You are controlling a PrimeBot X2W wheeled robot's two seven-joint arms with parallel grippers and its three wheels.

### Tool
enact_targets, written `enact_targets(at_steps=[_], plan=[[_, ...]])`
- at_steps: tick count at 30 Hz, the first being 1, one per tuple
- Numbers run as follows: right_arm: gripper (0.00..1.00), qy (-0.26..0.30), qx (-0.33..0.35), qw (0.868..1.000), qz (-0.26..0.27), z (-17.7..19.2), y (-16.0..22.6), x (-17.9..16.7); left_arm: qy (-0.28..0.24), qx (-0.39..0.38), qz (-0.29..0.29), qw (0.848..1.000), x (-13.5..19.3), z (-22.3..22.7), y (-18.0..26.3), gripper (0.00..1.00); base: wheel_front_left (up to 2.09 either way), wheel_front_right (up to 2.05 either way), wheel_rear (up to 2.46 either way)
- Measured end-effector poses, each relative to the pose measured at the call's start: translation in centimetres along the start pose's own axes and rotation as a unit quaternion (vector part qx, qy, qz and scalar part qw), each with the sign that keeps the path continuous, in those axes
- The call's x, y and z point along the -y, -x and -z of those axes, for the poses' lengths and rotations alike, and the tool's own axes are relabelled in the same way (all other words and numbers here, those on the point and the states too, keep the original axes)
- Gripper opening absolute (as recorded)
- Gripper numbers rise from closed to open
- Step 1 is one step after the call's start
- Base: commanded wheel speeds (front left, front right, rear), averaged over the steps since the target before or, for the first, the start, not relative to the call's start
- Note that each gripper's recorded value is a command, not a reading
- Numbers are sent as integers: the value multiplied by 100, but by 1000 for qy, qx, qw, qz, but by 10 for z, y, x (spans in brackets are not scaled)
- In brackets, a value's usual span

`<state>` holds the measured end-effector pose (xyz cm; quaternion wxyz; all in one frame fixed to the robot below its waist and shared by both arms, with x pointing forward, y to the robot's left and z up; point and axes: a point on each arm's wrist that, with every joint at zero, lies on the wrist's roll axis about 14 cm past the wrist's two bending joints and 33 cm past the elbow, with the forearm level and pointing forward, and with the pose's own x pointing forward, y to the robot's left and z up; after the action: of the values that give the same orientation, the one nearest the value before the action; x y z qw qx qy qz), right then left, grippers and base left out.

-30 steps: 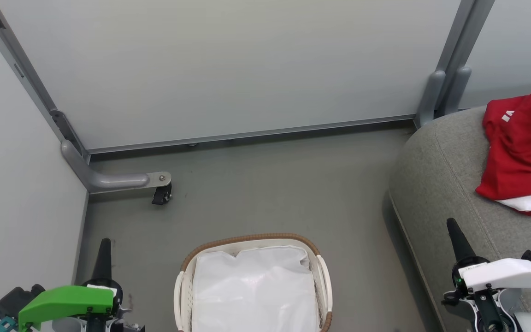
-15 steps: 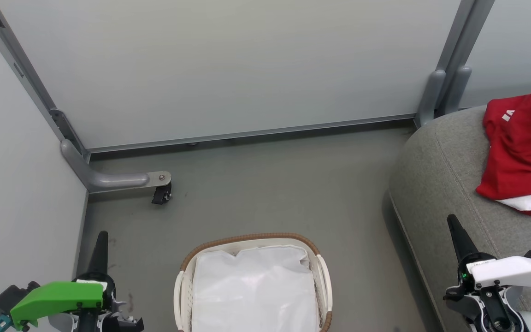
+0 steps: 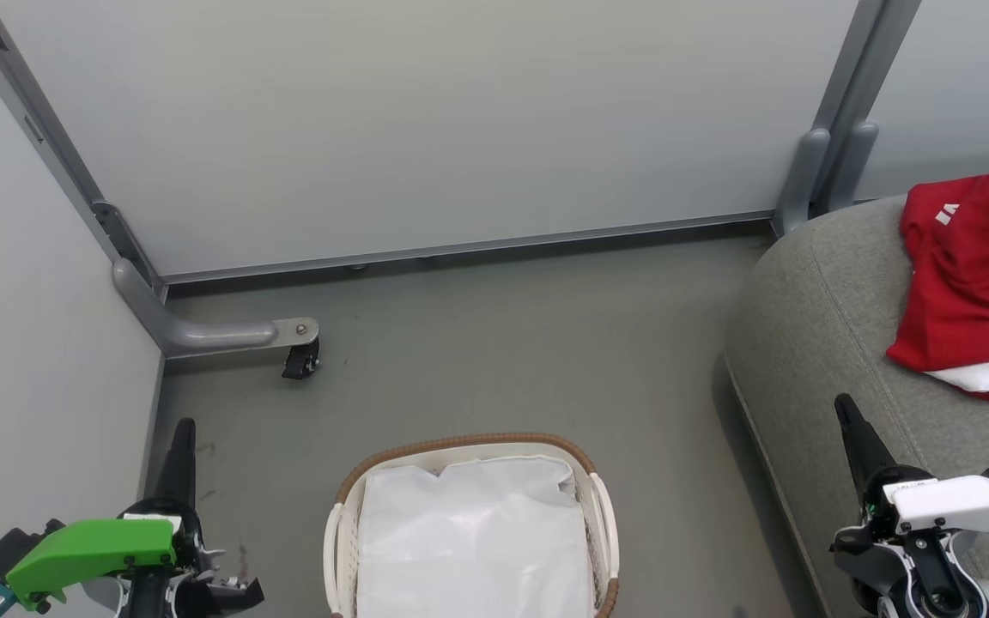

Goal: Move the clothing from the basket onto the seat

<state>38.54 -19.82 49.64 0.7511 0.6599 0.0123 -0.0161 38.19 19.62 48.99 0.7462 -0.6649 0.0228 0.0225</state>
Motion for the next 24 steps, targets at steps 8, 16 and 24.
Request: enact_targets(at_steps=[8, 16, 24], plan=[[0, -27, -1, 1000, -7, -1, -1, -3, 24, -1, 10, 1000, 6, -1, -2, 0, 0, 0, 0], [0, -53, -3, 999, -12, -1, -2, -6, 47, 0, 18, 999, 10, -3, -4, 0, 0, 0, 0], [0, -67, -3, 998, -15, -2, -2, -7, 60, 0, 27, 998, 14, -5, -5, 0, 0, 0, 0]])
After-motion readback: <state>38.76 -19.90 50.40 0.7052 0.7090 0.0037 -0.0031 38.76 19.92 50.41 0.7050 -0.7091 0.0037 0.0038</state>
